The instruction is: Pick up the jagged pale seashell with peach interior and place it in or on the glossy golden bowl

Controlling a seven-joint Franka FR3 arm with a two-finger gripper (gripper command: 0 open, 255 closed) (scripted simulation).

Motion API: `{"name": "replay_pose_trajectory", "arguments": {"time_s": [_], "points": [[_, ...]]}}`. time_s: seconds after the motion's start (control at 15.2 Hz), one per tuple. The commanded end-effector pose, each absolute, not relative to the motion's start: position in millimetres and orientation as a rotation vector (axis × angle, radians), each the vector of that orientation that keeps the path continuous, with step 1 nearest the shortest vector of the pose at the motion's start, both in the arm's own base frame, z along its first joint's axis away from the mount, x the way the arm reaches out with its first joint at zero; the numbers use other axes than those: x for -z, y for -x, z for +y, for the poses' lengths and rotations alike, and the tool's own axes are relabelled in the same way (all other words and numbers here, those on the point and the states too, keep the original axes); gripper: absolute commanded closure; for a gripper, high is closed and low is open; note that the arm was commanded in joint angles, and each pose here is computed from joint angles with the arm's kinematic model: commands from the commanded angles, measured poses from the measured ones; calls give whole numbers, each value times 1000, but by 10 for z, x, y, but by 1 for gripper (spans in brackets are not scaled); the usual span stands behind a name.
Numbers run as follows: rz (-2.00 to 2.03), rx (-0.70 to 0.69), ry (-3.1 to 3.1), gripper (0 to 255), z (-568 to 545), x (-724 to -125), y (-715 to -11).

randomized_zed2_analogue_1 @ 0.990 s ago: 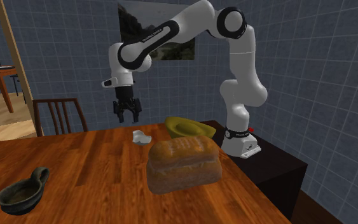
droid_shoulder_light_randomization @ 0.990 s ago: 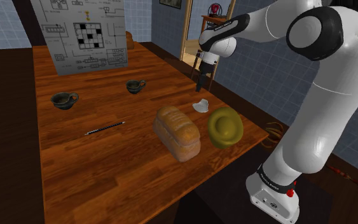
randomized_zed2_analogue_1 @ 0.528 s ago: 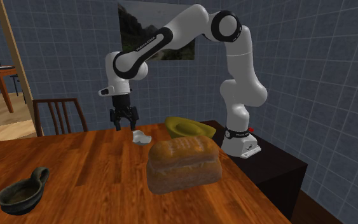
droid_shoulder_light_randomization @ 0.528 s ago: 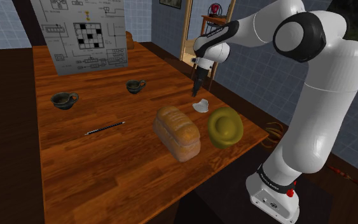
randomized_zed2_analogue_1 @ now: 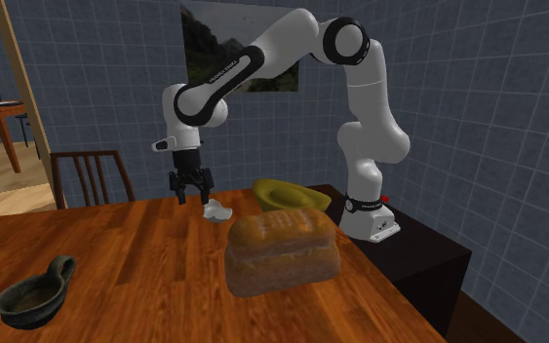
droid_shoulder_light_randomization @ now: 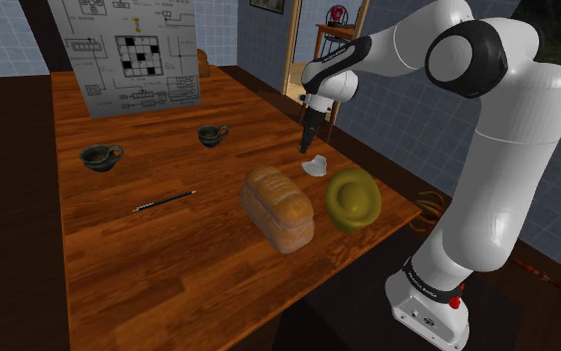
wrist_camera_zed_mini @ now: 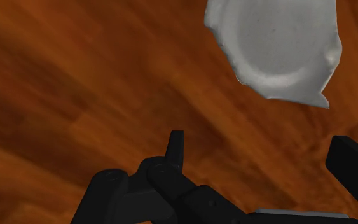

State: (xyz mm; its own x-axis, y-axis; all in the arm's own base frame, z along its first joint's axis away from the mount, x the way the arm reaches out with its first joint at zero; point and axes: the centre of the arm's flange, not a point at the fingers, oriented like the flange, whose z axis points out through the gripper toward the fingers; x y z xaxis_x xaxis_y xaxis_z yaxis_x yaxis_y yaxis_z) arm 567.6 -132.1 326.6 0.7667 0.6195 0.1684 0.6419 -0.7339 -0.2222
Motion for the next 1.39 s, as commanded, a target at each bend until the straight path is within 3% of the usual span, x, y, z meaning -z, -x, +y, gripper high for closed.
{"name": "replay_pose_trajectory", "arguments": {"time_s": [0.0,0.07,0.66,0.73,1.06,1.32], "points": [[-982,120,2696,0,-1321,-3266,-5676],[-982,120,2696,255,-1321,-3266,-5676],[-982,120,2696,255,-1321,-3266,-5676],[-982,120,2696,0,-1321,-3266,-5676],[-1681,117,2639,0,-670,-3051,-5051],[-1728,116,2629,0,-634,-2871,-5013]]}}
